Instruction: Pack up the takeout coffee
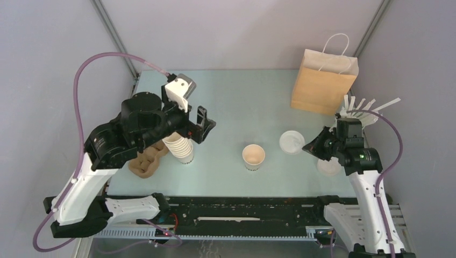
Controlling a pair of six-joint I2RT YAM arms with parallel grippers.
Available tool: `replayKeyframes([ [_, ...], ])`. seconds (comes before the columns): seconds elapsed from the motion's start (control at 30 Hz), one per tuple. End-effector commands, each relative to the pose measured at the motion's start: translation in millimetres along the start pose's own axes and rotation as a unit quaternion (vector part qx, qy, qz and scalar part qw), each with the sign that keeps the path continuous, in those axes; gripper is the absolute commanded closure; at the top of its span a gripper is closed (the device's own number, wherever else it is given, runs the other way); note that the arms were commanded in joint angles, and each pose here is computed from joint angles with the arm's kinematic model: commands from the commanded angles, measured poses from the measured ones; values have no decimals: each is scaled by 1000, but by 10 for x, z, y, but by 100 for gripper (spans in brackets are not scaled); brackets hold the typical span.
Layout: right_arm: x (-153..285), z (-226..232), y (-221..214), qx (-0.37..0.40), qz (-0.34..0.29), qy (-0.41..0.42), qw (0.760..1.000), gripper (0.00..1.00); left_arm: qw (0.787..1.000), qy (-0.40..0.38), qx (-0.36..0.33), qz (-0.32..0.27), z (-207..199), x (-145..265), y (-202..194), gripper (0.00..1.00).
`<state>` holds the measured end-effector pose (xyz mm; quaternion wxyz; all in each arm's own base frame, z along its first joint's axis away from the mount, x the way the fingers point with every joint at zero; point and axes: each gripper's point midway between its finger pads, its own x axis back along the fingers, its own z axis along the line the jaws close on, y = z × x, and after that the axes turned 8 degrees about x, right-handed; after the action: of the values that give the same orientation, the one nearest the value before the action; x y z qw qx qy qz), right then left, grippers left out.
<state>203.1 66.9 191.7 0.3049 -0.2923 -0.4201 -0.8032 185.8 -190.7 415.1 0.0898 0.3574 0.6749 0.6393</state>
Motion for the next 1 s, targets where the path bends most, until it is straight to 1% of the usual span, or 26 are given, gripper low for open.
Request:
replayKeyframes([
  [0.0, 97, 425, 36, 54, -15, 74, 996, 100, 997, -41, 61, 15, -283, -91, 160, 0],
  [0.07, 87, 574, -7, 72, -8, 99, 992, 100, 995, -44, 77, 39, -362, -211, 128, 0],
  [0.13, 112, 773, -23, 68, -2, 137, 988, 100, 992, -47, 98, 60, -445, -326, 111, 0],
  [0.27, 252, 1155, 45, 75, -14, 205, 976, 100, 984, -74, 141, 78, -656, -484, 172, 0],
  [0.4, 365, 1376, 47, 103, -10, 239, 966, 100, 977, -88, 168, 101, -804, -654, 159, 0],
  [0.6, 428, 1543, -60, 132, 1, 267, 955, 100, 968, -98, 205, 111, -927, -838, 208, 1],
  [0.83, 465, 1576, -132, 163, -1, 263, 951, 100, 955, -76, 248, 142, -902, -1047, 78, 12],
  [0.97, 457, 1598, -144, 170, 3, 266, 949, 100, 952, -69, 259, 150, -905, -1096, 11, 13],
])
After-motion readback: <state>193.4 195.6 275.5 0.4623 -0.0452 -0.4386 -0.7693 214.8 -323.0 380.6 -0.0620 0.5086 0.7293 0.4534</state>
